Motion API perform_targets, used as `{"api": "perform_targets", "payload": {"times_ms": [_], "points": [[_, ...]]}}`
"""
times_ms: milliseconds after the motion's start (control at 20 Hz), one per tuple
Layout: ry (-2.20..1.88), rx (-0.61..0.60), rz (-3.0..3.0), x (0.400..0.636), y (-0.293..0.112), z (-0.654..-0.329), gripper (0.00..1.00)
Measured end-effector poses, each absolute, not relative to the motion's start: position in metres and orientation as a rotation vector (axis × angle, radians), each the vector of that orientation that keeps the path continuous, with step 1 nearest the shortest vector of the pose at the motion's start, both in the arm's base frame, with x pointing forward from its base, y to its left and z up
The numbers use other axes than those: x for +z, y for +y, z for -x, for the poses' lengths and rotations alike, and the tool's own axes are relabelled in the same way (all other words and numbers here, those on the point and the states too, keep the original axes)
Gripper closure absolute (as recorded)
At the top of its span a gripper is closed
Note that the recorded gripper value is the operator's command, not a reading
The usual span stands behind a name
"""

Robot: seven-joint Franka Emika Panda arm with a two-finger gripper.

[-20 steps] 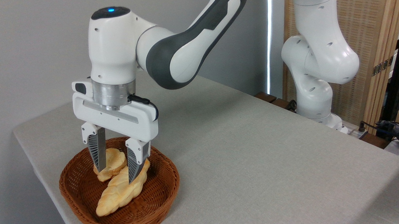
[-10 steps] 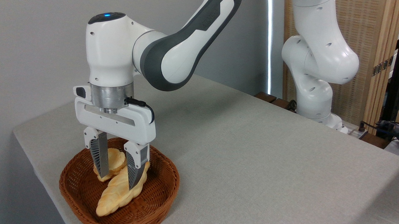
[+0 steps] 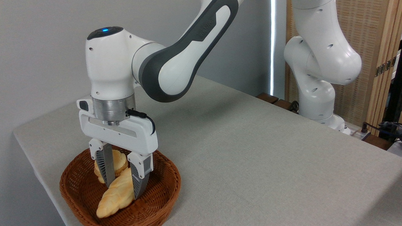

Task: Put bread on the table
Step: 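Close the gripper on the elongated bread roll, then lift the bread roll out of the basket and carry it beside the basket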

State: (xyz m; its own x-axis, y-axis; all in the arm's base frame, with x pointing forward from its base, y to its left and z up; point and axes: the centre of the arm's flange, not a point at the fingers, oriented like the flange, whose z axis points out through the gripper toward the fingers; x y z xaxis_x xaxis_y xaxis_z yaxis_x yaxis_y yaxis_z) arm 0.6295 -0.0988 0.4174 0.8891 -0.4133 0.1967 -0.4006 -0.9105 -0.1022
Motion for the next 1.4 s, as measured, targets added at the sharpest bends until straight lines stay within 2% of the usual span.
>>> {"api": "perform_targets", "payload": {"times_ms": [100, 250, 300, 950, 1400], "points": [[0.658, -0.323, 2.992, 0.414, -0.102, -0.629, 0.16], [0.7, -0.308, 2.951, 0.409, -0.107, -0.629, 0.46], [0.705, -0.306, 2.947, 0.409, -0.107, -0.629, 0.53], [0.709, -0.324, 2.94, 0.415, -0.109, -0.63, 0.52], [0.674, -0.502, 2.914, 0.49, -0.099, -0.621, 0.49]]}}
